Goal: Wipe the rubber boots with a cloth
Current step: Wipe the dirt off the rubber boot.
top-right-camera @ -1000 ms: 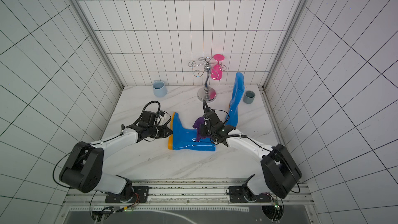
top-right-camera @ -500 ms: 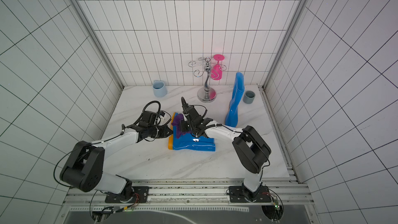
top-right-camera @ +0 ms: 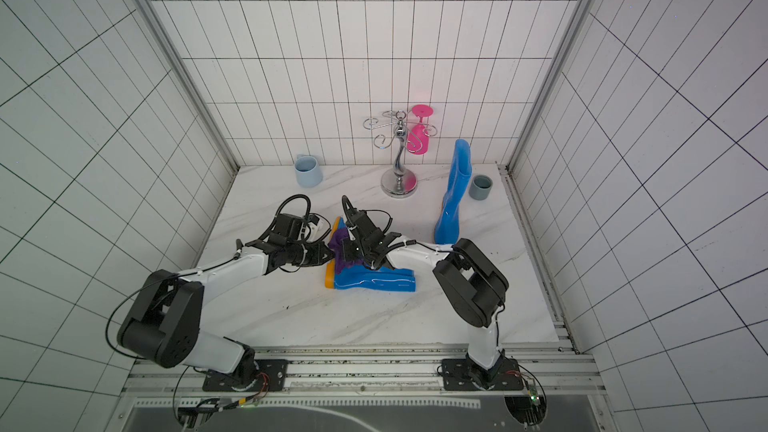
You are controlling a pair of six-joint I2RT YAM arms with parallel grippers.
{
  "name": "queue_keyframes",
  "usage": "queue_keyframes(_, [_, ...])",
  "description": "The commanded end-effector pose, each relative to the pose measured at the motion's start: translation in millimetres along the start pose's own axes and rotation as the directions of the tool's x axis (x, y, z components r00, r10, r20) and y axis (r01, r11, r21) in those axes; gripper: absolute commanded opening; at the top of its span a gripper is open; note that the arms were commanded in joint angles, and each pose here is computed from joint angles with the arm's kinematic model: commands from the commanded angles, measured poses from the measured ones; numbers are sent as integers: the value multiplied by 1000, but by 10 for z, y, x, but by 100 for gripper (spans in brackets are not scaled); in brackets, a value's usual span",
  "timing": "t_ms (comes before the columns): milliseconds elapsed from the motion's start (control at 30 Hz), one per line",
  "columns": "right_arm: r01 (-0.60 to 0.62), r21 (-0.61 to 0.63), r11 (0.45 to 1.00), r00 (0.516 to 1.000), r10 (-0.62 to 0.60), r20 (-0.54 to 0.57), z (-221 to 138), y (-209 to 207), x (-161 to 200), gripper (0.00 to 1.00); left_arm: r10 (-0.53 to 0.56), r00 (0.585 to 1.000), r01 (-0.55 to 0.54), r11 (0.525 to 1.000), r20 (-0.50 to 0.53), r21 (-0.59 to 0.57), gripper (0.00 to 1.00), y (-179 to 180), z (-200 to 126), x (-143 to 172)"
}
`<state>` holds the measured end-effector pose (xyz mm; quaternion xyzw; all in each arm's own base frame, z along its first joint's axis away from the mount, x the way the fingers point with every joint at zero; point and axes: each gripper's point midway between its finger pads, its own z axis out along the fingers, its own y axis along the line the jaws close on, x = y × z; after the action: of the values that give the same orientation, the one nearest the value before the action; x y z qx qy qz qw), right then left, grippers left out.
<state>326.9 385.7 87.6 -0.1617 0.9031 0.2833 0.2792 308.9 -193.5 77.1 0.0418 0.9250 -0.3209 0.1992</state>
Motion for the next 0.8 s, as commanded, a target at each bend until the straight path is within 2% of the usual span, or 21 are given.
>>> queue_keyframes(0, [7, 59, 998, 998, -4, -64, 48, -60, 156, 0, 1, 1000, -2, 998, -18, -55, 15, 136, 78, 53])
queue_keyframes(167, [25, 161, 987, 990, -2, -140, 11, -318, 404, 0, -5, 1000, 4, 998, -29, -58, 15, 160, 103, 77])
queue_keyframes(400, [26, 274, 961, 980, 29, -197, -221, -698, 696, 0, -6, 999, 4, 998, -32, -61, 15, 172, 114, 81])
queue_keyframes(767, [-47, 437, 898, 976, 135, -173, -790, -1499, 933, 0, -15, 999, 12, 997, -43, -70, 14, 208, 133, 98])
